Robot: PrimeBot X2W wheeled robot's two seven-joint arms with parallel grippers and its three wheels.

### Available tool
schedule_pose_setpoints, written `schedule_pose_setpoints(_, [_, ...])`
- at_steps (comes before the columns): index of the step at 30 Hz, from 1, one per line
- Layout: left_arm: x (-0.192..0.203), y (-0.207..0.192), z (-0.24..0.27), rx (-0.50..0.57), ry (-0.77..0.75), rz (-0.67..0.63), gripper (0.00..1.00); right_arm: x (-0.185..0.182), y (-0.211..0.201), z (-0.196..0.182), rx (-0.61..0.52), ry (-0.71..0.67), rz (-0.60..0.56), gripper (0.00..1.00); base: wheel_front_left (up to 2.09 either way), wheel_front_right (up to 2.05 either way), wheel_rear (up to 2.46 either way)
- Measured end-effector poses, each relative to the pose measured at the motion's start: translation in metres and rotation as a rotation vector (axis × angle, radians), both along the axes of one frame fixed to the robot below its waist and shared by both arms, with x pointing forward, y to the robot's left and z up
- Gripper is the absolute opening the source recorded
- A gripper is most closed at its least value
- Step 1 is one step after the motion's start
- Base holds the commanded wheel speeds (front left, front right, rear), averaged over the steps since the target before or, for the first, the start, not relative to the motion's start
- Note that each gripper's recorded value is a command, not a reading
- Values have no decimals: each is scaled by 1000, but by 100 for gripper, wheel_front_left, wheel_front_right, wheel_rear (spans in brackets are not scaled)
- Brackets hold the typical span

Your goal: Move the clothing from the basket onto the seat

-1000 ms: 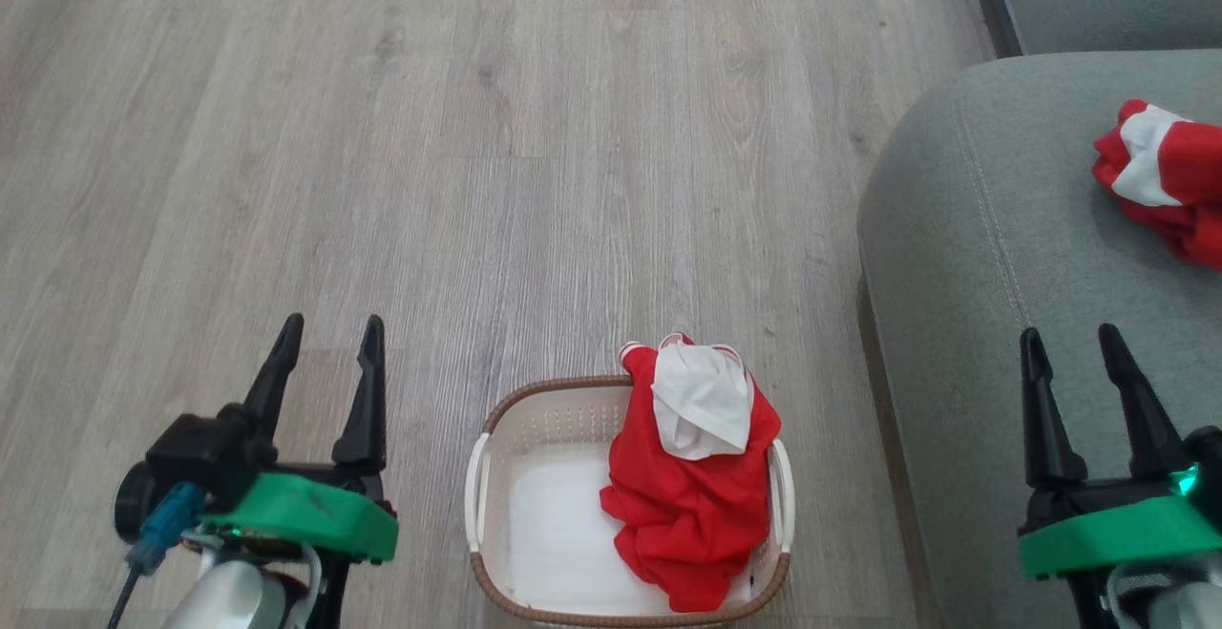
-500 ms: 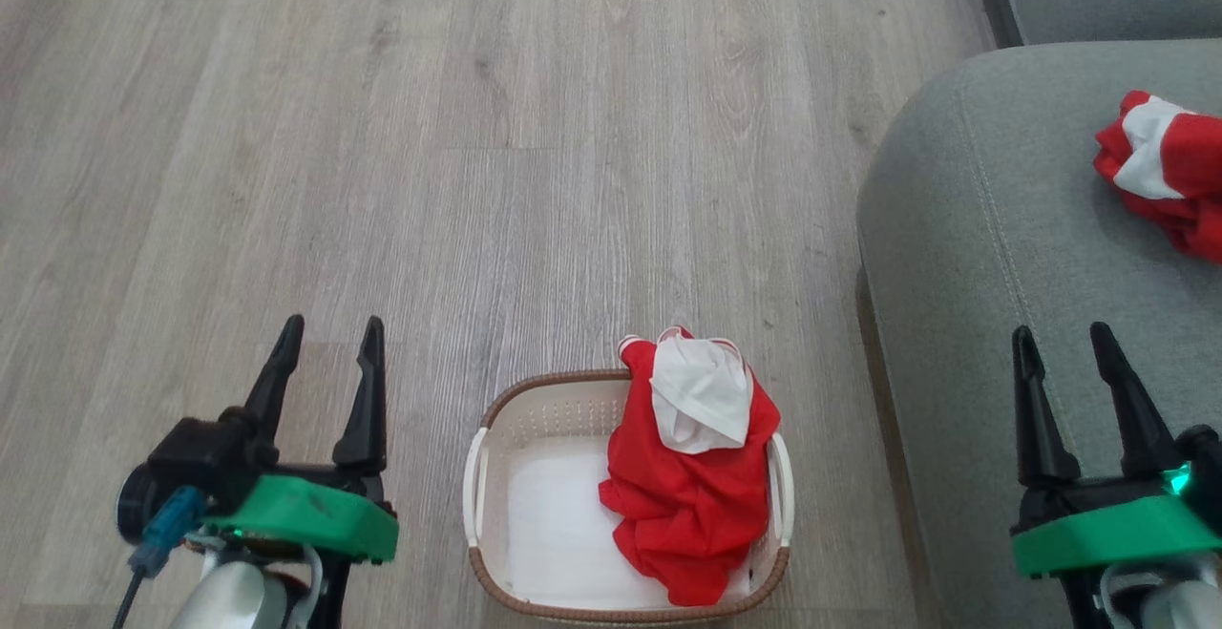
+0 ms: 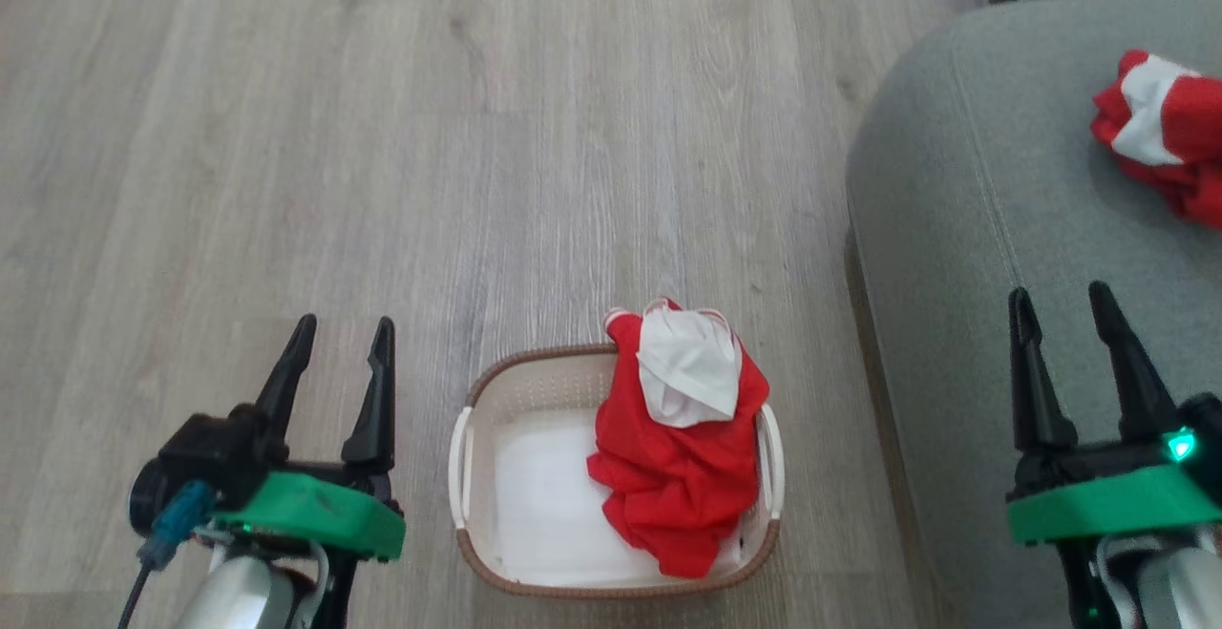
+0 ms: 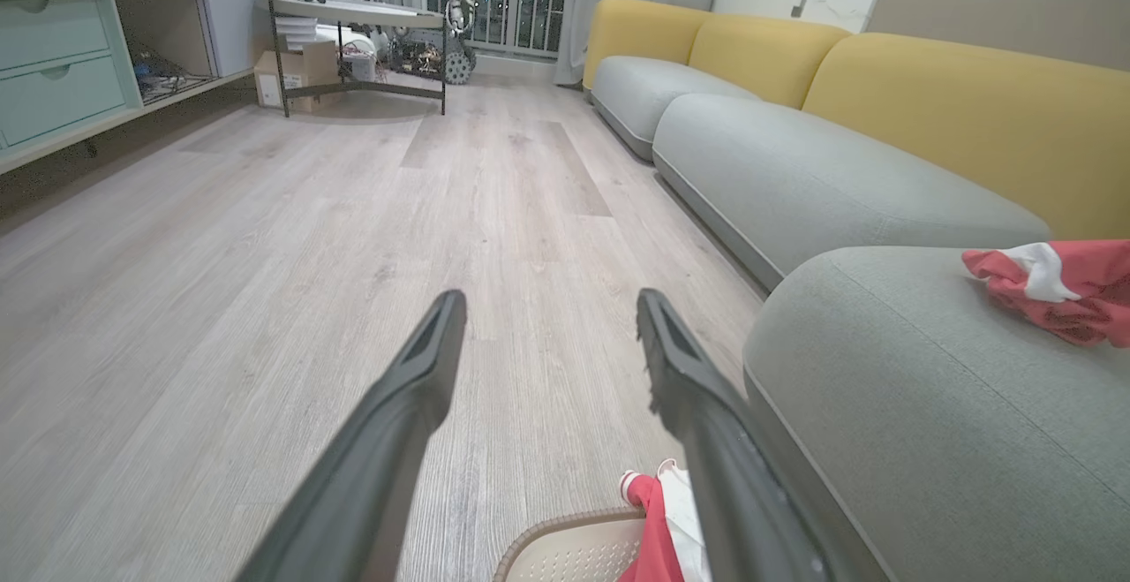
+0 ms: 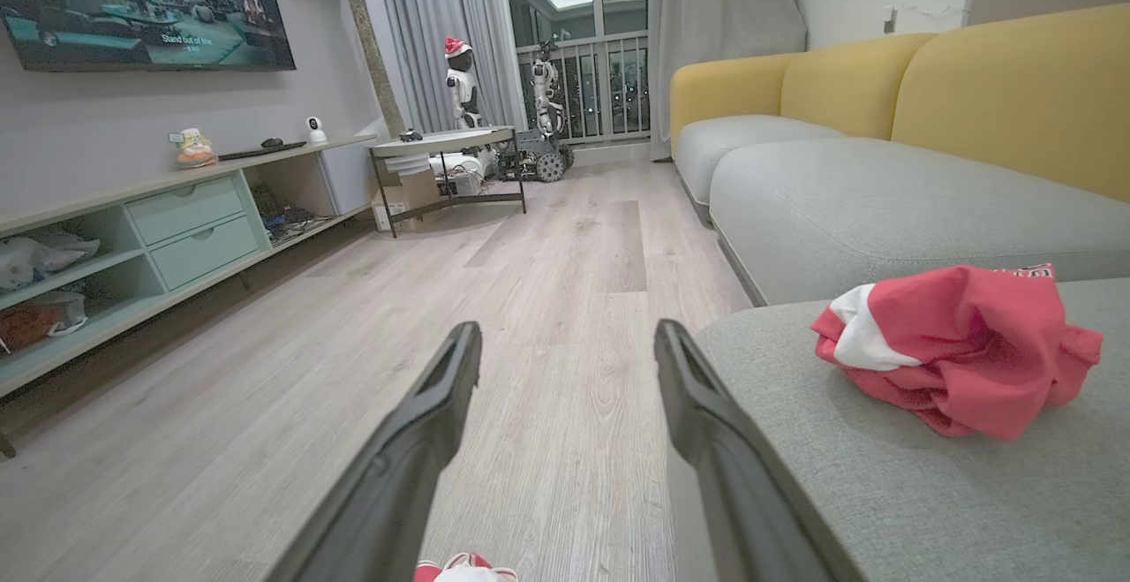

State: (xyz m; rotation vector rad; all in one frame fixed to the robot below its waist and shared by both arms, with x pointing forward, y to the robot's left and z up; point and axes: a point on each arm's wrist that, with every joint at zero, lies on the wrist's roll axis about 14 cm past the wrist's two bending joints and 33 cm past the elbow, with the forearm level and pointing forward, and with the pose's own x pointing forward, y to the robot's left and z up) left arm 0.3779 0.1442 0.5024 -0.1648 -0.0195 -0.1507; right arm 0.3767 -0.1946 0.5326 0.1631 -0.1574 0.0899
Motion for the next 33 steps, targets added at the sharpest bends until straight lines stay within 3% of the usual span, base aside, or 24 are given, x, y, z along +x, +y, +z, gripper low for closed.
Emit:
schedule_pose_setpoints(12, [49,-45,-32,-6,72,-149,100,35,-14,6,-22,-33,-41,100,0,0,0])
schedule_pose_setpoints(22, [82,-101,-94,12,251,-327,100,62,-34,2,-51,-40,-94,100,0,0,0])
schedule_pose_setpoints(33, [88,-137,-184,54,500,-475,100,89,-45,-16,-89,-22,-123,100,0,0,0])
